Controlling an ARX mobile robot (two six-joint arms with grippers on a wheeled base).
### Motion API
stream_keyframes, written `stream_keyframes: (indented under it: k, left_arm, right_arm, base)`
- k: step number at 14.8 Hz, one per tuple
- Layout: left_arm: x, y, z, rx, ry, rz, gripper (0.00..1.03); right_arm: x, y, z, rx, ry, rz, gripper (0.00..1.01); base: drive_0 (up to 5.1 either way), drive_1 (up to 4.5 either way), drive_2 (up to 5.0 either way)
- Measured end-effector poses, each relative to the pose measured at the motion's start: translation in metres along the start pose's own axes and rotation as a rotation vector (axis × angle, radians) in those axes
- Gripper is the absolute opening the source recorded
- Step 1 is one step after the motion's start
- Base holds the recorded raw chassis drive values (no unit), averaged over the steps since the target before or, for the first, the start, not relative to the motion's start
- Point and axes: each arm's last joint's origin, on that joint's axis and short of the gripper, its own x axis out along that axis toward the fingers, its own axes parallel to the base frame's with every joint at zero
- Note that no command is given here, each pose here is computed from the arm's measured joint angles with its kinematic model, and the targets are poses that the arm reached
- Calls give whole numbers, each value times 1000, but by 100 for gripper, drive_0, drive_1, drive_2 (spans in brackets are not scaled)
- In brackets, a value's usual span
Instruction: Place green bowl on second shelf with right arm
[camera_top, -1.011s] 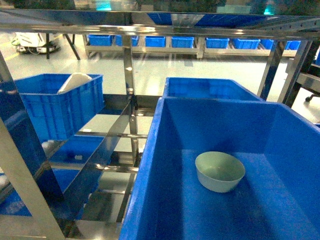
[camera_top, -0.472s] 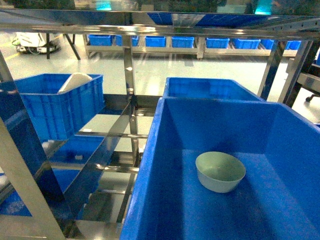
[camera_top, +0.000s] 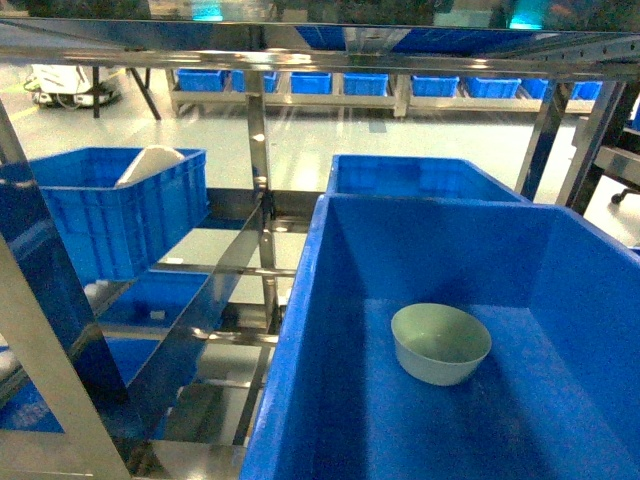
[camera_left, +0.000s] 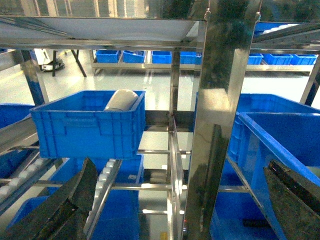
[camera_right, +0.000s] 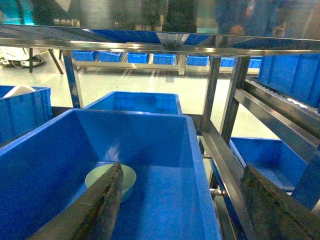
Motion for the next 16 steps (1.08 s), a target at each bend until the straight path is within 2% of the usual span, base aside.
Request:
stream_keyframes:
  k: [2, 3, 4, 16]
  left_arm:
    - [0, 0, 0, 0, 0, 0, 98]
    - [0, 0, 0, 0, 0, 0, 98]
    - [0, 0, 0, 0, 0, 0, 98]
    - [0, 0, 0, 0, 0, 0, 98]
  right_arm:
    - [0, 0, 0, 0, 0, 0, 95]
    - [0, 0, 0, 0, 0, 0, 100]
    - [0, 0, 0, 0, 0, 0, 97]
    - [0, 0, 0, 0, 0, 0, 98]
  base:
    - [0, 0, 0]
    - [0, 0, 0]
    - [0, 0, 0]
    - [0, 0, 0]
